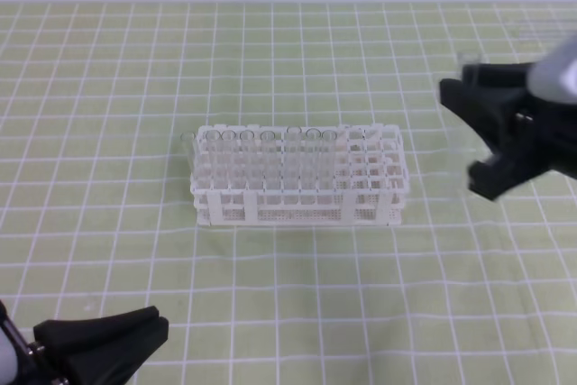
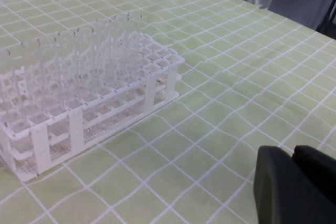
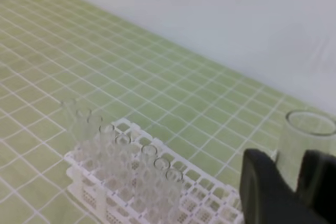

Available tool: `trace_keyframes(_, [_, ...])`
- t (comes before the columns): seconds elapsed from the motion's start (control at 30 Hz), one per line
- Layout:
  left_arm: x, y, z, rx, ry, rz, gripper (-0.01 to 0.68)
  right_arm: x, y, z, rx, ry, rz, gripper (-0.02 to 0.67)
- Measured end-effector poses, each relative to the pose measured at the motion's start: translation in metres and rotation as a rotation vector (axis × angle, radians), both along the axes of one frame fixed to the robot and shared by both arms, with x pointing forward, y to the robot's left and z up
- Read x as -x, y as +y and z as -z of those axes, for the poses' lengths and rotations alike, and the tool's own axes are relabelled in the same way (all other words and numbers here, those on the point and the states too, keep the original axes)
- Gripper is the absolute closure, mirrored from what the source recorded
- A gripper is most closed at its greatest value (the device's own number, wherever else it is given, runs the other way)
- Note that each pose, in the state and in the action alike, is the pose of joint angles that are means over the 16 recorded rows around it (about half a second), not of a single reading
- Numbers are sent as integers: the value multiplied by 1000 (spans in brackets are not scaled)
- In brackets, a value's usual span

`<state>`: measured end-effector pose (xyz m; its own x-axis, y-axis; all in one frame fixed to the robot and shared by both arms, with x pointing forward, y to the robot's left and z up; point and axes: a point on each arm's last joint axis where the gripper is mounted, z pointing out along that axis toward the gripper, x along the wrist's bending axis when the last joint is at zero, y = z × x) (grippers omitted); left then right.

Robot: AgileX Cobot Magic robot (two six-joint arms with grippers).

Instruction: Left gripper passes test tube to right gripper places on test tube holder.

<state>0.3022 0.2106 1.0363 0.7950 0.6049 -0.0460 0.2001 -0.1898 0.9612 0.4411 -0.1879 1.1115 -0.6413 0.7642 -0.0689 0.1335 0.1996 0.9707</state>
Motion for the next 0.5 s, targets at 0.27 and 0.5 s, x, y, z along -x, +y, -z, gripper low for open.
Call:
trace_keyframes(0.27, [0, 0, 0, 0, 0, 0, 635, -24, 32, 8, -40, 56, 194, 544])
trace_keyframes(0.5, [0, 0, 0, -2, 0, 0, 635, -35, 64, 23, -120, 7, 304, 544])
